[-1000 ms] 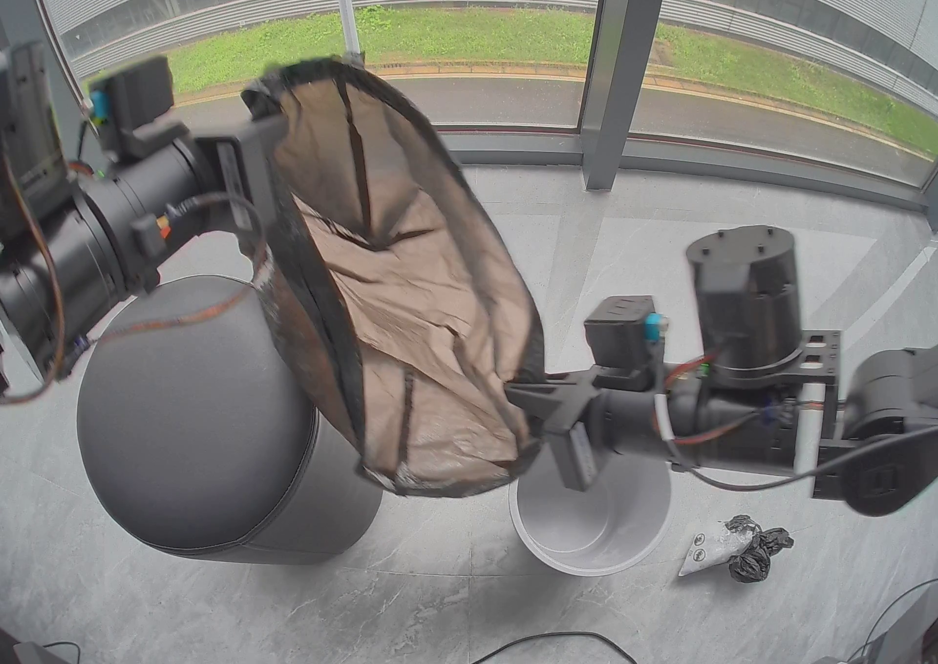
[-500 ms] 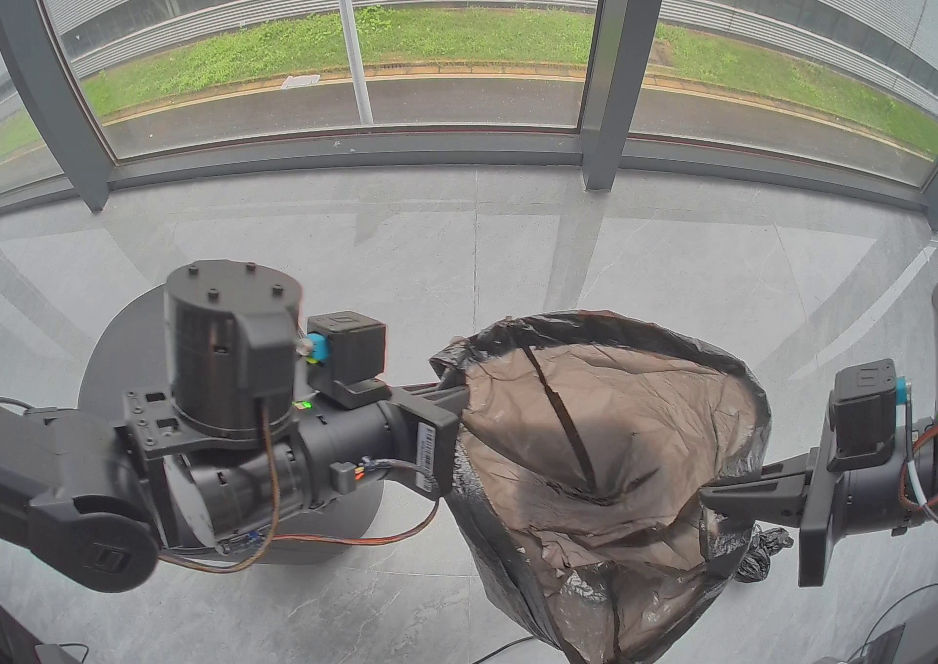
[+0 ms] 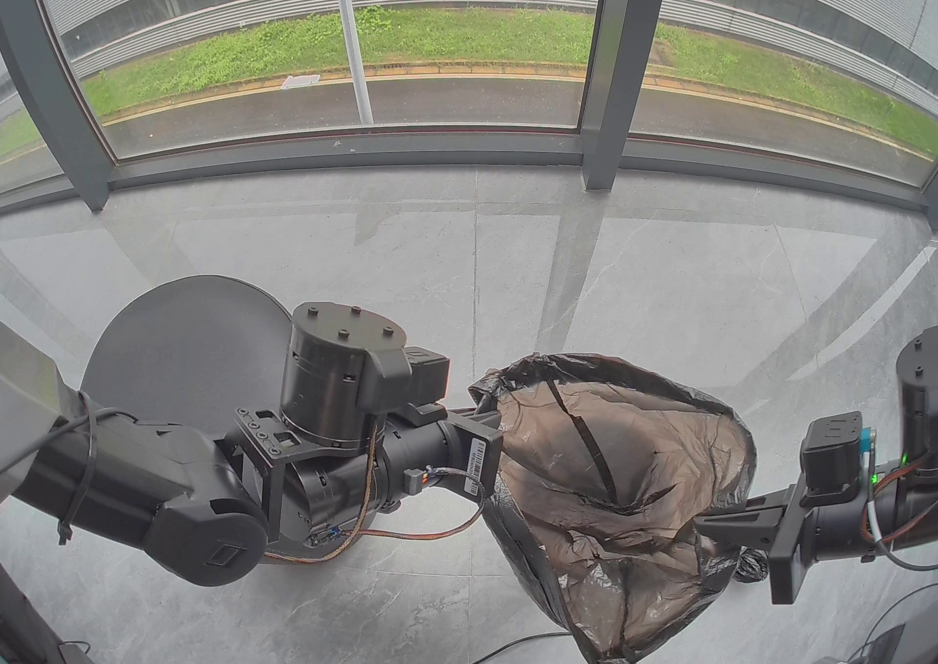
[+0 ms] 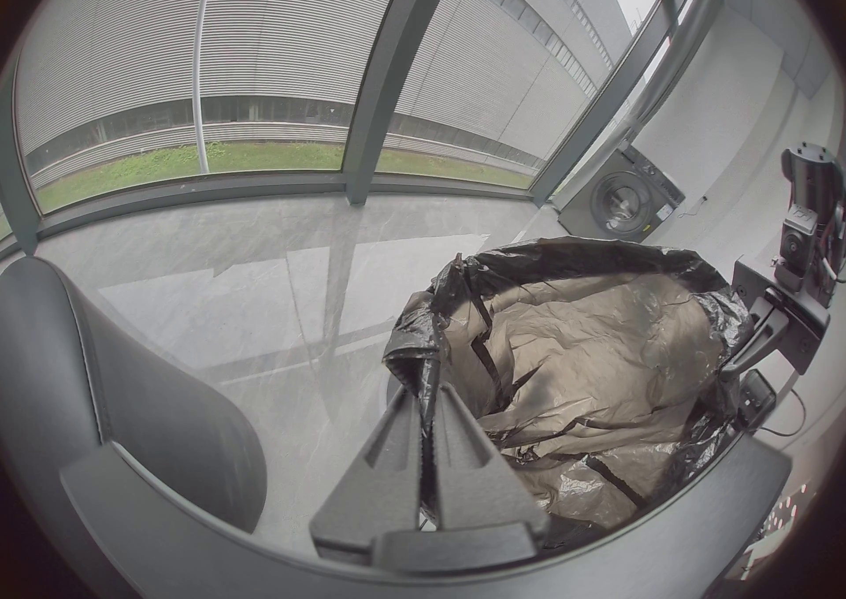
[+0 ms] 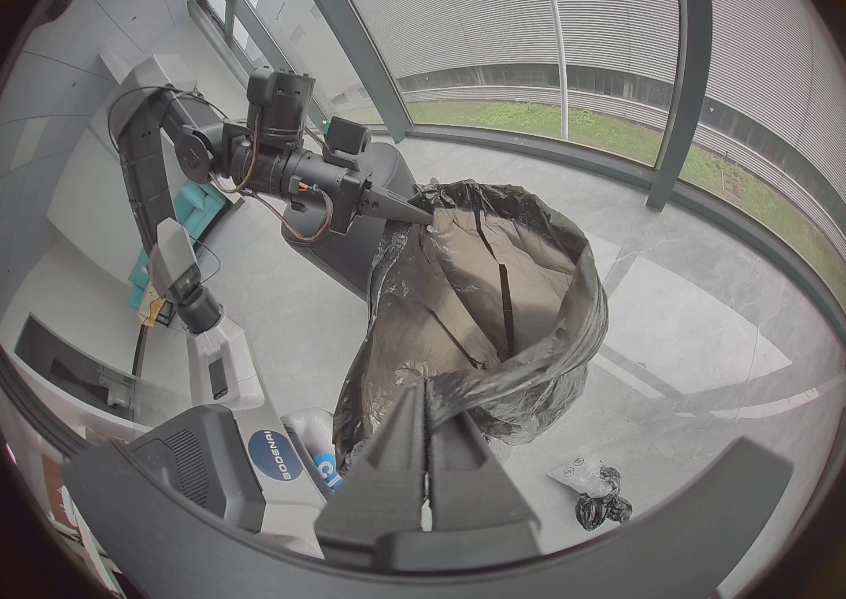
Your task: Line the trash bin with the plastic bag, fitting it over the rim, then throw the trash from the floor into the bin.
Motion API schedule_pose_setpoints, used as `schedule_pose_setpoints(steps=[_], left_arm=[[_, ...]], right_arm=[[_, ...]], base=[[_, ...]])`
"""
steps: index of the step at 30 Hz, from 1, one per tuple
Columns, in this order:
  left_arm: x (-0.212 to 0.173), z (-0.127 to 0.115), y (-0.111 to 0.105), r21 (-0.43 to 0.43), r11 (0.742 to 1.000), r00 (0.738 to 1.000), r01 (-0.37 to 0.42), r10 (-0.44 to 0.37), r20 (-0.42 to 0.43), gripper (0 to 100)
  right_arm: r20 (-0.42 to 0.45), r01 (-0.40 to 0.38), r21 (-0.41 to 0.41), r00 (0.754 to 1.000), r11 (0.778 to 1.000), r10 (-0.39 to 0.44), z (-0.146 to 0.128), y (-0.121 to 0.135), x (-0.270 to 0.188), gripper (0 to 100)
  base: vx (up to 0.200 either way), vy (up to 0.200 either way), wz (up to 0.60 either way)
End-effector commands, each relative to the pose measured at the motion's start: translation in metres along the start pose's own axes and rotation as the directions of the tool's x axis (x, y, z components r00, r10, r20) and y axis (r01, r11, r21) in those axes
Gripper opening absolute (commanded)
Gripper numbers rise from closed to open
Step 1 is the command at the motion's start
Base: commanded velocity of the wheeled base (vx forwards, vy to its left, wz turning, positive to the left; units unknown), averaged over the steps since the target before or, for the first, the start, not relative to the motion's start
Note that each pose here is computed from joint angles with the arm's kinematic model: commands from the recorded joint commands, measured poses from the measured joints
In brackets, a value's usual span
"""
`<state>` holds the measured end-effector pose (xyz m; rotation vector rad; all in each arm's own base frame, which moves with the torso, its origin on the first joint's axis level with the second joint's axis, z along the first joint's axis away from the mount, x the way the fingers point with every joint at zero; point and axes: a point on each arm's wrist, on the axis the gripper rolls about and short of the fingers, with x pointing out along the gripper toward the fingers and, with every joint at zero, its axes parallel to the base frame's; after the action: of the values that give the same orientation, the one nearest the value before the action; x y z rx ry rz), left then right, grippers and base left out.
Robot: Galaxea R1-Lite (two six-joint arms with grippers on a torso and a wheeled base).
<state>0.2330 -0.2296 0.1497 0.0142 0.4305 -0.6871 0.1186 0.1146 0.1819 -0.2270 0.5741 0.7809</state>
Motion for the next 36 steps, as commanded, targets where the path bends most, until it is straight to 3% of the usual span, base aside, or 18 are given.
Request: schedule_pose_setpoints(steps=[1, 8, 13, 20, 28, 32, 36], left_arm=[[0.007, -0.01, 0.016, -0.012, 0.999, 0.998, -0.048, 0.047, -0.04, 0], [0.013, -0.026, 0.035, -0.007, 0.997, 0.992, -0.08, 0.079, -0.1, 0], [0.035, -0.027, 0.038, 0.018, 0.998, 0.995, -0.064, 0.065, -0.08, 0], [0.058, -0.018, 0.036, 0.019, 0.998, 0.998, -0.054, 0.055, -0.033, 0], [0.066, -0.006, 0.035, 0.017, 0.999, 0.998, -0.047, 0.047, 0.032, 0], [0.064, -0.004, 0.035, 0.011, 0.999, 0.997, -0.045, 0.045, 0.063, 0], [0.061, -0.004, 0.036, 0.006, 0.999, 0.996, -0.046, 0.045, 0.08, 0]], right_arm=[[-0.084, 0.002, 0.005, 0.996, 1.0, -0.001, -0.007, -0.002, 0.03, 0], [-0.12, 0.028, 0.016, 0.992, 0.999, -0.026, -0.004, -0.01, 0.059, 0], [-0.116, 0.123, 0.06, 0.986, 0.991, -0.116, -0.002, -0.034, 0.06, 0], [-0.14, 0.254, 0.105, 0.961, 0.961, -0.239, -0.007, -0.07, 0.055, 0], [-0.148, 0.261, 0.104, 0.958, 0.96, -0.245, -0.001, -0.078, 0.067, 0], [-0.076, 0.279, 0.109, 0.959, 0.954, -0.272, 0.026, -0.095, 0.092, 0], [-0.058, 0.28, 0.11, 0.96, 0.954, -0.275, 0.034, -0.101, 0.103, 0]], base=[[0.0, 0.0, 0.0], [0.0, 0.0, 0.0], [0.0, 0.0, 0.0], [0.0, 0.0, 0.0], [0.0, 0.0, 0.0], [0.0, 0.0, 0.0], [0.0, 0.0, 0.0]])
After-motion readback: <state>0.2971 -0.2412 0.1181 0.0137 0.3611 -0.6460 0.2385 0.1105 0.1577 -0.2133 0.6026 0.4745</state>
